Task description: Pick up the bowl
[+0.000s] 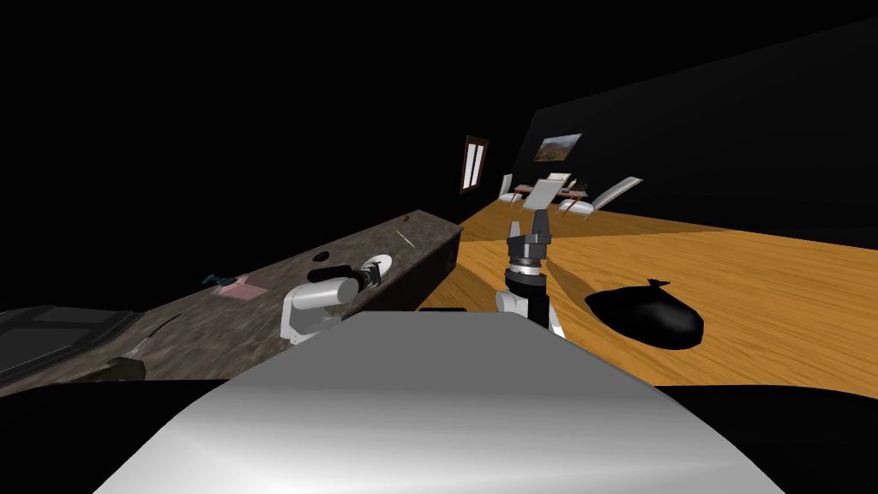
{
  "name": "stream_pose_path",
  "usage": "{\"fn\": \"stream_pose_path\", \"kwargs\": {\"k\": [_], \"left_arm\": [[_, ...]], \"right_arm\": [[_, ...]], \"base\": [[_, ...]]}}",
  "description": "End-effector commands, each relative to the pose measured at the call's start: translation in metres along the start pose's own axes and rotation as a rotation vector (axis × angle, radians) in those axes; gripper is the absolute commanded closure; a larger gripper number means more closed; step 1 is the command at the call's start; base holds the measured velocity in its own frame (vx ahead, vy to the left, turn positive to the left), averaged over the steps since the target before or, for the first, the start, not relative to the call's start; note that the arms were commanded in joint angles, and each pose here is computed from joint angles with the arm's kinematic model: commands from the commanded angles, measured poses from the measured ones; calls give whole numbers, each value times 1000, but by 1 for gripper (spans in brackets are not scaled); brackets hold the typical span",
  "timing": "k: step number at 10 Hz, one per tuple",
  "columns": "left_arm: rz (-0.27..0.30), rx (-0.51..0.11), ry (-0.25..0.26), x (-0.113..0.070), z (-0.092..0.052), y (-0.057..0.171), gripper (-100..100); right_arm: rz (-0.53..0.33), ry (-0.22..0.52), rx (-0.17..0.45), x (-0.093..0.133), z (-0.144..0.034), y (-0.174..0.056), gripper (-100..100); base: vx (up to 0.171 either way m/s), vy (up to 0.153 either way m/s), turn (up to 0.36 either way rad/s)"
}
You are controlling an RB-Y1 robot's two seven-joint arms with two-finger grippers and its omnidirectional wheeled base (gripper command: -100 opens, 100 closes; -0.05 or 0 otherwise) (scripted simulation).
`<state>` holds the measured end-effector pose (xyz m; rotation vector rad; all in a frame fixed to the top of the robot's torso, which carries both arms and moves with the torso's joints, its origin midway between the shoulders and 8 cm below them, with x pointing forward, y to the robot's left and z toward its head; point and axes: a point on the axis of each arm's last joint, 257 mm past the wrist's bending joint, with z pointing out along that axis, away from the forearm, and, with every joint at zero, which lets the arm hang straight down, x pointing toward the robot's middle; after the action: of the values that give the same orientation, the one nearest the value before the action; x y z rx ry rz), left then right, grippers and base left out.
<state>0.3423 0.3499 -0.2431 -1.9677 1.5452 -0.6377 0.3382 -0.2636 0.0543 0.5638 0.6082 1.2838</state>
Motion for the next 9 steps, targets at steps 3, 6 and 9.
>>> {"fn": "stream_pose_path", "kwargs": {"k": [3, 6, 9], "left_arm": [[-8, -71, -16, -6, 0, 9, -100], [-11, -123, -25, -8, -2, 19, -100], [-16, -185, -38, -12, -4, 29, -100]], "right_arm": [[0, 0, 0, 0, 0, 0, 0], [0, 0, 0, 0, 0, 0, 0], [0, 0, 0, 0, 0, 0, 0]], "base": [[18, 38, -21], [15, 30, -18], [17, 32, -19]]}}
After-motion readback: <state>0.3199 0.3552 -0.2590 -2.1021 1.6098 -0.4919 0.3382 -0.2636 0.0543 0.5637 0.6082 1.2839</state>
